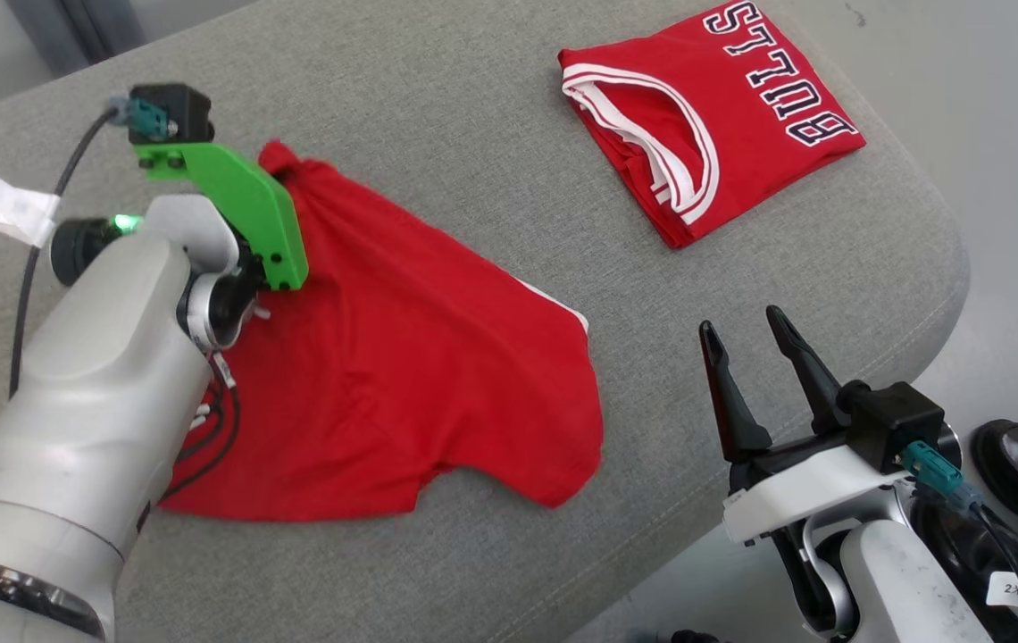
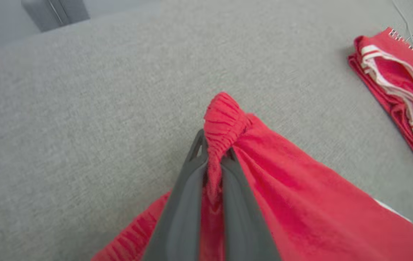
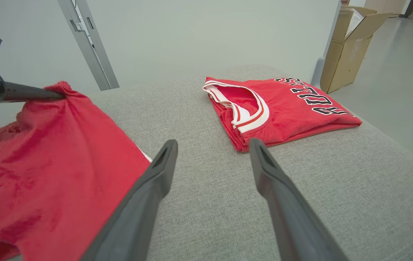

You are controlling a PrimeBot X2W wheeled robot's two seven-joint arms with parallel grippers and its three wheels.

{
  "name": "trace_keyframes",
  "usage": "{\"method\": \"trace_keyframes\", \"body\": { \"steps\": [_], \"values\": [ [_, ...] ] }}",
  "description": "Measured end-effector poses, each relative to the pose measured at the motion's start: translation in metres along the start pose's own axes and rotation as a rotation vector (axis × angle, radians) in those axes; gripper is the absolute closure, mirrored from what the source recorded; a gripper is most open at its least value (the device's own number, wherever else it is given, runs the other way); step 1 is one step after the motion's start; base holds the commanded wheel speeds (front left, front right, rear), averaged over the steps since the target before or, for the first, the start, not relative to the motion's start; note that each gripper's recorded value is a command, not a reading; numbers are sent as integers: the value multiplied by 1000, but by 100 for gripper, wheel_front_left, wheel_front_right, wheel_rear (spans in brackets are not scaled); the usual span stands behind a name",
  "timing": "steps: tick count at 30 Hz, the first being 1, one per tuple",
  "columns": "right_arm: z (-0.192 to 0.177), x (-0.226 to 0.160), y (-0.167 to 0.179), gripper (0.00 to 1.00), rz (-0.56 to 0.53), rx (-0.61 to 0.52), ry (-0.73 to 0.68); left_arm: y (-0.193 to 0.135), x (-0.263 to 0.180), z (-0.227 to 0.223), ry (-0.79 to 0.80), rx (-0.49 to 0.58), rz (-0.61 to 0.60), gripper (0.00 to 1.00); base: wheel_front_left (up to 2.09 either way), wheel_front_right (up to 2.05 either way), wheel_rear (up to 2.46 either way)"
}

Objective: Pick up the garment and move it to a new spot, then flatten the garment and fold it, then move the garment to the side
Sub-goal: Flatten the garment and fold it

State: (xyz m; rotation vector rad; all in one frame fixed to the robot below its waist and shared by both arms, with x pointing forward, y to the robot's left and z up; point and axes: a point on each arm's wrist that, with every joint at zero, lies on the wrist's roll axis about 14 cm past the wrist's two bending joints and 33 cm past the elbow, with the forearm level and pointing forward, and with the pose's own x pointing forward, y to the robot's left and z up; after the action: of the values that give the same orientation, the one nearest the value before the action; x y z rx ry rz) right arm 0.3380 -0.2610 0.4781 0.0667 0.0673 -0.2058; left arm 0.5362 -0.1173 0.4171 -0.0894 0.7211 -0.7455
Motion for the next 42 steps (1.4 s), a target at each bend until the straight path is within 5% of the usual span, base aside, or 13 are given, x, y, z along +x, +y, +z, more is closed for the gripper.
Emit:
{"method": "trace_keyframes", "body": {
  "steps": [10,18,32,42],
  "values": [
    [-2,4,5,0,15,7,-1,-51,-59,169,-687,159,-192,100,0,0,0],
    [-2,12,15,0,54,3,-1,-89,-116,206,-933,186,-342,100,0,0,0],
    [2,35,65,0,224,1,-4,-68,-121,-46,-430,119,-401,100,0,0,0],
    [6,38,99,0,334,1,-5,5,-152,-128,-250,192,-144,100,0,0,0]
  ]
}}
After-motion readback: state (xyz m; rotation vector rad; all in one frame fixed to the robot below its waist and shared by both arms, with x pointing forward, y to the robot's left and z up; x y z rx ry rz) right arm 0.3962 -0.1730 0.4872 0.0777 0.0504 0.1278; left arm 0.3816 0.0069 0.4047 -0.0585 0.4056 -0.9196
